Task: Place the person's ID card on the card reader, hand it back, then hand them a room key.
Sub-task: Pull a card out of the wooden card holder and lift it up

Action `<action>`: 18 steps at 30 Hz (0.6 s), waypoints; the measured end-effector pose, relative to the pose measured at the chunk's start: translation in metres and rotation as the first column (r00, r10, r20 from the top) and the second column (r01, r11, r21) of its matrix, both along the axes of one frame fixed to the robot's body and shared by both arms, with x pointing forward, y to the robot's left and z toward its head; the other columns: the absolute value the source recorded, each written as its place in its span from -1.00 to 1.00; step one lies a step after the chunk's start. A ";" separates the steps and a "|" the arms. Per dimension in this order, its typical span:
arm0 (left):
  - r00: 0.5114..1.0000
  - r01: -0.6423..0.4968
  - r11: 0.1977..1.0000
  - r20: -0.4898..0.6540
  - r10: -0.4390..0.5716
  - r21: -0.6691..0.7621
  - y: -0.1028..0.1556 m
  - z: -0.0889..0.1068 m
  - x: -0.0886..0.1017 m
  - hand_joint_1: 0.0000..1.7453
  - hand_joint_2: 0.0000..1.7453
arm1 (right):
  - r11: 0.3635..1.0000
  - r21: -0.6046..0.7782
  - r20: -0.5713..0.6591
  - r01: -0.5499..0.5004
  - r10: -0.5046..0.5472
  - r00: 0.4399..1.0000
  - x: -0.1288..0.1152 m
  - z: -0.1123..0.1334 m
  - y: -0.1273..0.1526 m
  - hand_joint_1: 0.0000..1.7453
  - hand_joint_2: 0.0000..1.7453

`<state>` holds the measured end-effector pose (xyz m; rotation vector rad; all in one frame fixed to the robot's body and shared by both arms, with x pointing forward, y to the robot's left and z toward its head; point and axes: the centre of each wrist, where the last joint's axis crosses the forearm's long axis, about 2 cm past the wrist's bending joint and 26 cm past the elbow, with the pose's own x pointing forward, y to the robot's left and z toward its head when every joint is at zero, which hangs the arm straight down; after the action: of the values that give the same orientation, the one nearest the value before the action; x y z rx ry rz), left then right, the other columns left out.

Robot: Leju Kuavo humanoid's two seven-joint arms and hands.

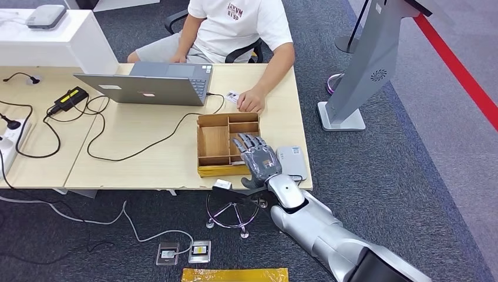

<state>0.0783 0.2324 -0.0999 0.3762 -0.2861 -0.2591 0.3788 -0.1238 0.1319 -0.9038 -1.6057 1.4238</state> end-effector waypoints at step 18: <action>1.000 0.013 1.000 0.000 -0.013 -0.003 0.002 0.000 0.000 -1.00 -1.00 | 1.000 -0.009 -0.031 0.023 -0.023 0.999 0.001 -0.005 -0.007 1.00 1.00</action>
<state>0.0785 0.2345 -0.1002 0.3714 -0.2885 -0.2713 0.3798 -0.1305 0.1265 -0.8981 -1.5630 1.4234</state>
